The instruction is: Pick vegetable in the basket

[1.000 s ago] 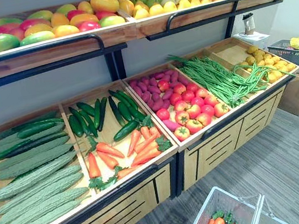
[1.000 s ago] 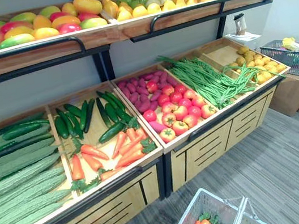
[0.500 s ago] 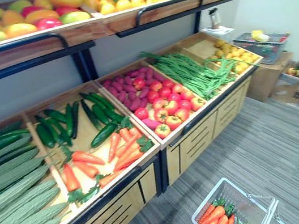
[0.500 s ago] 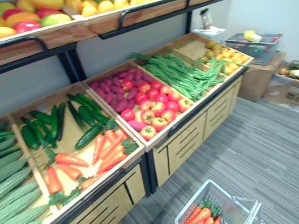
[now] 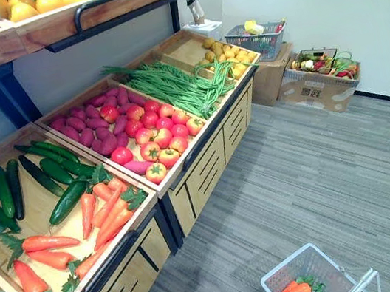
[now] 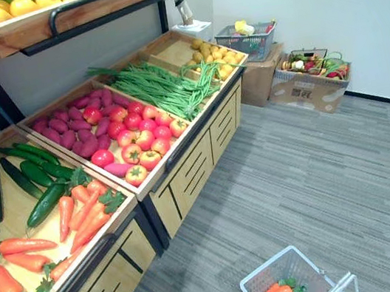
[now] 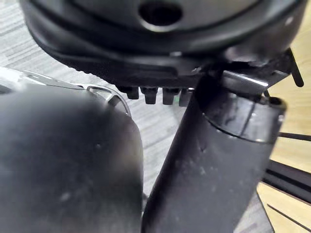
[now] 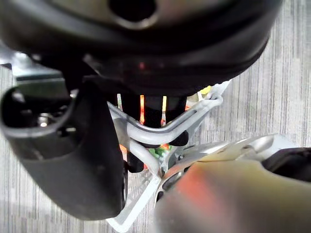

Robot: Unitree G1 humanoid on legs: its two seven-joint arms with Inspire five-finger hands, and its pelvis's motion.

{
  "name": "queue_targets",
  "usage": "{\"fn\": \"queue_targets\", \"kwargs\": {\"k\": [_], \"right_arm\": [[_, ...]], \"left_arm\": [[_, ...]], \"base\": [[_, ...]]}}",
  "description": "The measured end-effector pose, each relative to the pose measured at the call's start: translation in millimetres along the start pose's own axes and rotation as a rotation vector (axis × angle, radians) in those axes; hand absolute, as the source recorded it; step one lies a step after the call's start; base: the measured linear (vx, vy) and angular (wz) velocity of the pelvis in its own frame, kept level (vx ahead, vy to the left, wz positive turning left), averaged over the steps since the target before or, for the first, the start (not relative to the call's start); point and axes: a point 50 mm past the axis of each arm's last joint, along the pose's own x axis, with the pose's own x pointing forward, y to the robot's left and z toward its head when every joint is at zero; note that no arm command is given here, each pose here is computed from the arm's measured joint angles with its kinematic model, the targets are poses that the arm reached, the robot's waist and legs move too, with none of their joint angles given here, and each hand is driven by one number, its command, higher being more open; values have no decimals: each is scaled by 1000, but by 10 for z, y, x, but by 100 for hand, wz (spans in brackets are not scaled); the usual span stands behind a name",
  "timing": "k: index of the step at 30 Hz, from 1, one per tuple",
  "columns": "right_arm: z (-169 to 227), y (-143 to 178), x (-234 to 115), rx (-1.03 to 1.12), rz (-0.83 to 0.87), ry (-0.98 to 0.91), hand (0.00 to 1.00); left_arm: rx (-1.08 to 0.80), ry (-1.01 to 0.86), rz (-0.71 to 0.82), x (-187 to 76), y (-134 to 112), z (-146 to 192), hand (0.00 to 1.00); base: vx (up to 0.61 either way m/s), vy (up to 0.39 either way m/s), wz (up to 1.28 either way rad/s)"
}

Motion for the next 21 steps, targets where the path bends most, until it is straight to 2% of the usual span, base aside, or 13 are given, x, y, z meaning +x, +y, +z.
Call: {"fn": "queue_targets", "kwargs": {"k": [6,8,10,12,14,15,16,21], "right_arm": [[-4,-1,0,9,-1,5,0],[68,12,11,-9,6,-3,0],[232,-46,23,-38,-9,-8,0],[263,-99,19,-78,-19,-2,0],[152,-115,7,-62,-11,30,0],[-218,-324,-84,26,-51,114,0],[-285,-369,-108,39,-60,123,0],[-381,-333,-121,67,-43,128,0]], "left_arm": [[59,-32,1,10,6,128,100],[26,-46,2,8,-18,101,100],[11,-152,-6,-21,10,245,100],[-18,-127,-10,-18,-10,161,100],[-84,-129,-22,-27,-1,109,100],[-191,-115,1,-46,71,13,100],[-194,-104,-3,-45,52,-20,100],[-206,-109,-1,-25,61,58,100]], "base": [[-27,-110,-28],[62,-142,-97],[182,-11,-149],[68,66,-139],[164,134,-163],[344,283,-193],[424,342,-176],[218,167,-22]]}}
